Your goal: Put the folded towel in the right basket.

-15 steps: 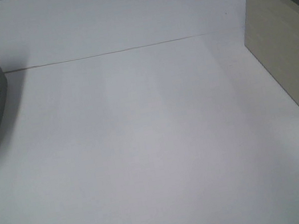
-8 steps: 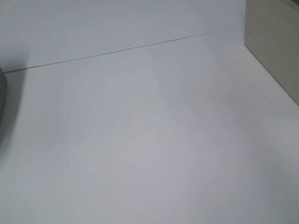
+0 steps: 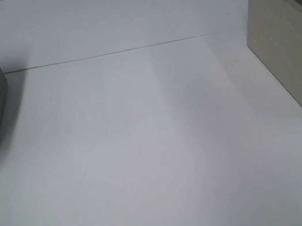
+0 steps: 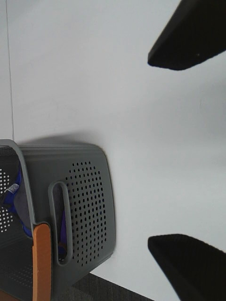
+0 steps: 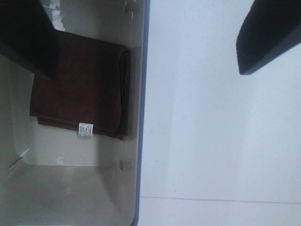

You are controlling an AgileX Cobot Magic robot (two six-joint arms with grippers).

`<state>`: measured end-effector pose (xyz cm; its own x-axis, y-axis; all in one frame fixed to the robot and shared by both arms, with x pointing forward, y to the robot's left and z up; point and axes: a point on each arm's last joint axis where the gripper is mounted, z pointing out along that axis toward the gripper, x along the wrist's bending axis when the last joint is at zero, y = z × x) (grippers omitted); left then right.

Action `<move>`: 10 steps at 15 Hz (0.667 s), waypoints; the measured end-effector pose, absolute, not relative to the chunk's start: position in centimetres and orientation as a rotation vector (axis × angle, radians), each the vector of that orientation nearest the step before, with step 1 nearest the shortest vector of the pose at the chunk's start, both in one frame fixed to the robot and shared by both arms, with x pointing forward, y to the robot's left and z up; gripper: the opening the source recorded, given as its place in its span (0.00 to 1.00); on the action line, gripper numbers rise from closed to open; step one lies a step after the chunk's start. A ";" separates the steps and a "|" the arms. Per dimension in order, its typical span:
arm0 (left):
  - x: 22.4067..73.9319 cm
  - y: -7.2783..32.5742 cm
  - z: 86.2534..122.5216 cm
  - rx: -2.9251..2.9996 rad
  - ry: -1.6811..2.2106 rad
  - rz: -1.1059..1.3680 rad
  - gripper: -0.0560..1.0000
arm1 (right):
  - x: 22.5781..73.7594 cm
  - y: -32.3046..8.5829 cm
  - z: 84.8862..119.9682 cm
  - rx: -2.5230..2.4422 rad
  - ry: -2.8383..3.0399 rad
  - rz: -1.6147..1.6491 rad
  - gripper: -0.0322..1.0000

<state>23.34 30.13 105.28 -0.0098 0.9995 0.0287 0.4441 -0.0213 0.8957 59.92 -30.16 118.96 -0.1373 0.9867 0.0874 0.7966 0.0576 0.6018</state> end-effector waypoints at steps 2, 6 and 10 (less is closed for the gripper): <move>23.3 30.1 105.3 1.553 1.541 0.987 0.89 | 57.7 -28.9 118.8 1.752 2.042 0.702 0.98; 23.3 30.1 105.3 1.553 1.541 0.987 0.89 | 51.5 -29.3 116.2 1.786 2.097 0.529 0.98; 23.3 30.1 105.3 1.553 1.541 0.987 0.89 | 44.9 -29.3 114.3 1.817 2.106 0.507 0.98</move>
<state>23.34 30.13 105.28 -0.0098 0.9995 0.0287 0.4441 -0.0213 0.8957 44.90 -29.30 114.27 -0.1451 0.9894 -0.0055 0.8784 0.1313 0.4595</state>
